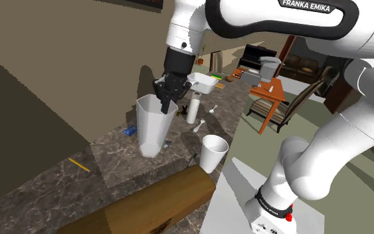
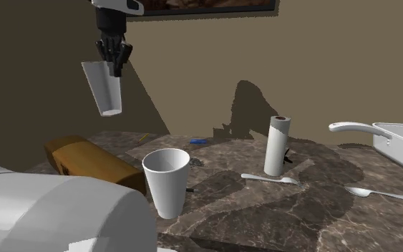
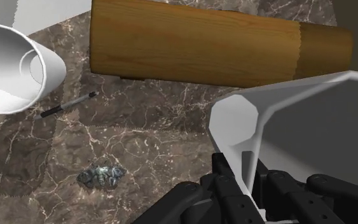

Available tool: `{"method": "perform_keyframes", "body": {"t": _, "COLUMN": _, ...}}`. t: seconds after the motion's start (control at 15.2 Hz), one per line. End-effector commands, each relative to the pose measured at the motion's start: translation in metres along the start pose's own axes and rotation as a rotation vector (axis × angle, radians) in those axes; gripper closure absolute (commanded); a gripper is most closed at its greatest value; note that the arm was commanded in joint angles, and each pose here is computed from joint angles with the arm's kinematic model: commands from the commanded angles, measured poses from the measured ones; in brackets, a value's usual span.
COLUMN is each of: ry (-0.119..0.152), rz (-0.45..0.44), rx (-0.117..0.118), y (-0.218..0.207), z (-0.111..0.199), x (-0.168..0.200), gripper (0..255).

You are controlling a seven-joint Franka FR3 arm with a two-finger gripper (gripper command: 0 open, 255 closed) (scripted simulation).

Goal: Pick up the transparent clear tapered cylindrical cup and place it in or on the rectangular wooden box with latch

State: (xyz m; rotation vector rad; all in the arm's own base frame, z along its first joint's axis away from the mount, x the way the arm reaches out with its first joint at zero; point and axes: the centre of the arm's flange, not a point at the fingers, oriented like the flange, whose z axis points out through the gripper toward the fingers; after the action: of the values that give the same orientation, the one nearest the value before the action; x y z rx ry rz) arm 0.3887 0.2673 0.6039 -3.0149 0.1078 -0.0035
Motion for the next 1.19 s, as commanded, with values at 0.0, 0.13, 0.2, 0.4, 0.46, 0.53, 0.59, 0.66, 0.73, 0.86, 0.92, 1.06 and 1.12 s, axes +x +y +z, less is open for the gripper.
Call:
{"method": "perform_keyframes", "body": {"t": 0.0, "ry": 0.001, "rz": 0.001, "rx": 0.000, "y": -0.015, "z": -0.002, "x": -0.024, "gripper": 255}}
{"method": "perform_keyframes", "body": {"t": 0.13, "ry": 0.001, "rz": 0.001, "rx": 0.000, "y": -0.028, "z": -0.004, "x": -0.047, "gripper": 255}}
{"method": "perform_keyframes", "body": {"t": 0.2, "ry": 0.001, "rz": 0.001, "rx": 0.000, "y": -0.035, "z": -0.005, "x": -0.058, "gripper": 255}}
{"method": "perform_keyframes", "body": {"t": 0.4, "ry": 0.001, "rz": 0.001, "rx": 0.000, "y": -0.047, "z": -0.002, "x": -0.081, "gripper": 255}}
{"method": "perform_keyframes", "body": {"t": 0.46, "ry": 0.001, "rz": 0.001, "rx": 0.000, "y": -0.047, "z": 0.003, "x": -0.081, "gripper": 255}}
{"method": "perform_keyframes", "body": {"t": 0.53, "ry": 0.001, "rz": 0.001, "rx": 0.000, "y": -0.046, "z": 0.009, "x": -0.081, "gripper": 255}}
{"method": "perform_keyframes", "body": {"t": 0.59, "ry": 0.001, "rz": 0.001, "rx": 0.000, "y": -0.045, "z": 0.014, "x": -0.081, "gripper": 255}}
{"method": "perform_keyframes", "body": {"t": 0.66, "ry": 0.001, "rz": 0.001, "rx": 0.000, "y": -0.045, "z": 0.019, "x": -0.081, "gripper": 255}}
{"method": "perform_keyframes", "body": {"t": 0.73, "ry": 0.001, "rz": 0.001, "rx": 0.000, "y": -0.044, "z": 0.024, "x": -0.081, "gripper": 255}}
{"method": "perform_keyframes", "body": {"t": 0.86, "ry": 0.001, "rz": 0.001, "rx": 0.000, "y": -0.043, "z": 0.035, "x": -0.081, "gripper": 255}}
{"method": "perform_keyframes", "body": {"t": 0.92, "ry": 0.001, "rz": 0.001, "rx": 0.000, "y": -0.042, "z": 0.040, "x": -0.081, "gripper": 255}}
{"method": "perform_keyframes", "body": {"t": 1.06, "ry": 0.001, "rz": 0.001, "rx": 0.000, "y": -0.041, "z": 0.050, "x": -0.081, "gripper": 255}}
{"method": "perform_keyframes", "body": {"t": 1.12, "ry": 0.001, "rz": 0.001, "rx": 0.000, "y": -0.040, "z": 0.056, "x": -0.081, "gripper": 255}}
